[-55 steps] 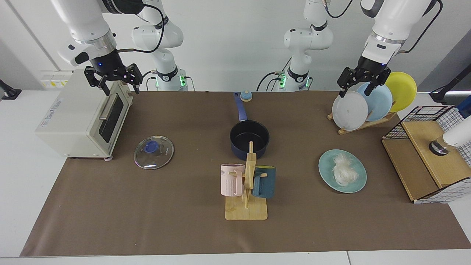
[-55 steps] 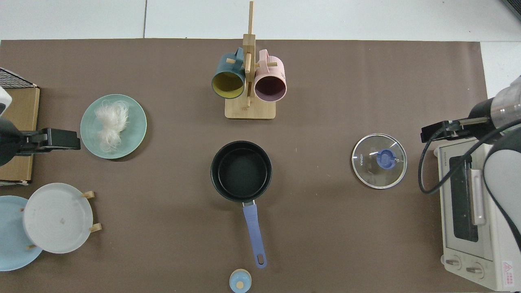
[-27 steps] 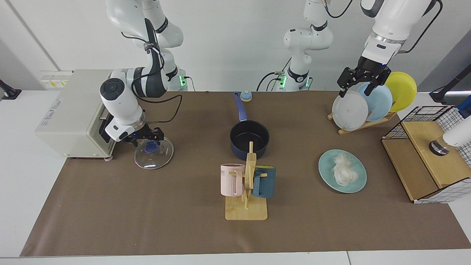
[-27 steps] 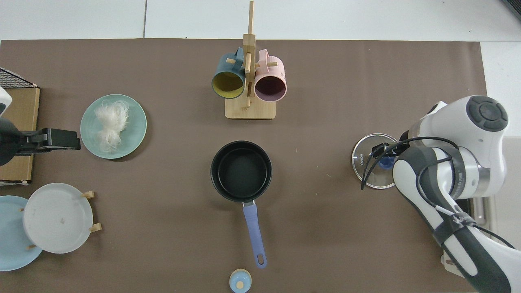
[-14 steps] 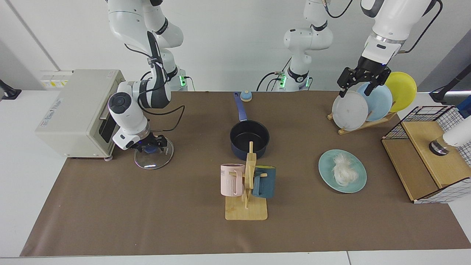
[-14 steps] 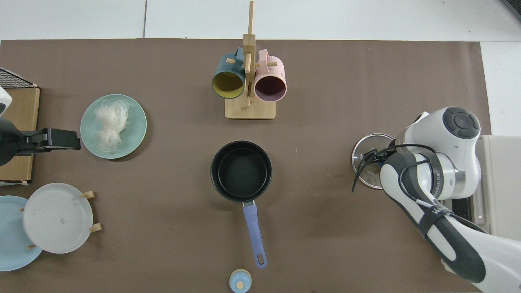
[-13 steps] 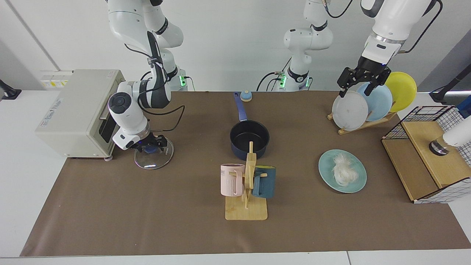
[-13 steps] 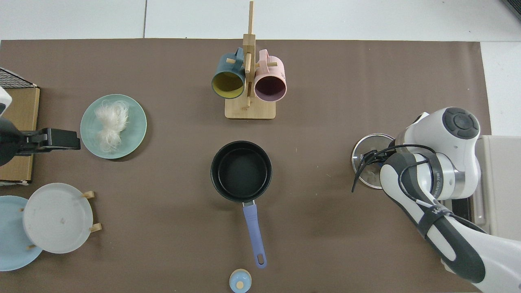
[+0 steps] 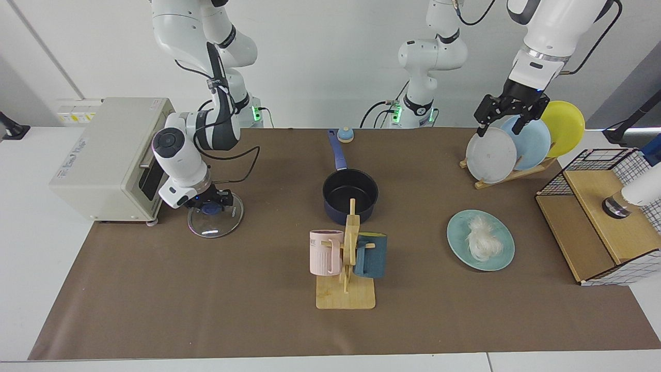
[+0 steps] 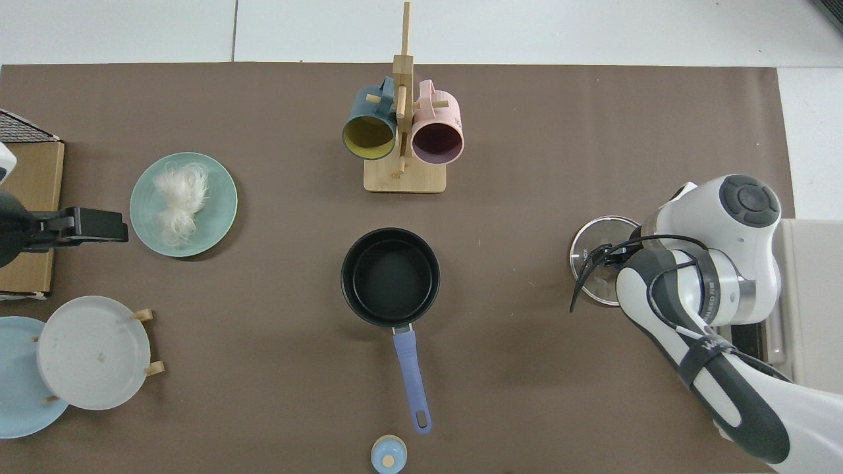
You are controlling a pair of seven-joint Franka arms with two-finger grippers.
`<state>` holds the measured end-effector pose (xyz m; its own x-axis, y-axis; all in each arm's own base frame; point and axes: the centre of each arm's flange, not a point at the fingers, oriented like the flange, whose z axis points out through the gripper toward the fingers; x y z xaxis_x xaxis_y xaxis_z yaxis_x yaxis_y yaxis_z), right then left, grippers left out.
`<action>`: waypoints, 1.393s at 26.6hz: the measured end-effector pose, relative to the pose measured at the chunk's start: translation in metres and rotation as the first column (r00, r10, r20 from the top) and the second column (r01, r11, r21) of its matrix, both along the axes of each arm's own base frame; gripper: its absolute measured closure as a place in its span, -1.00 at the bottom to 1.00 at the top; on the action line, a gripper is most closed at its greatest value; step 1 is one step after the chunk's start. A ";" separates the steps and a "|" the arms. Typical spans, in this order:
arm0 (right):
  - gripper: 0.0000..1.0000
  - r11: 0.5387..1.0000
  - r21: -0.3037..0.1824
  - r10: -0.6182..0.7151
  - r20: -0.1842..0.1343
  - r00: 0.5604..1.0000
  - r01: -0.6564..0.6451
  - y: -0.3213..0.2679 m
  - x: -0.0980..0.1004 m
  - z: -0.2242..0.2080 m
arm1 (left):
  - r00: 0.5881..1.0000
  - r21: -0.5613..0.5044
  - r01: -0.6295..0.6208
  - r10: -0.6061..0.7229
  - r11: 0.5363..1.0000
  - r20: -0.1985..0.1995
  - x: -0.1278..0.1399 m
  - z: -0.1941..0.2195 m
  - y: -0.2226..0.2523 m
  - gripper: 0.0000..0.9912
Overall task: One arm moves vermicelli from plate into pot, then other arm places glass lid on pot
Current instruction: 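Grasp the vermicelli with the left gripper while the right gripper lifts the lid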
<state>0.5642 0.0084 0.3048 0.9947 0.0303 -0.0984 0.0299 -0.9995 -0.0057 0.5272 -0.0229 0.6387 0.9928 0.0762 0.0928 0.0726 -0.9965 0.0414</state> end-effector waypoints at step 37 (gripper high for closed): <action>0.13 1.000 0.005 0.000 0.071 0.997 0.000 0.025 -0.018 0.183 | 1.000 0.037 -0.028 0.029 0.999 -0.005 0.103 -0.284 0.058 -1.00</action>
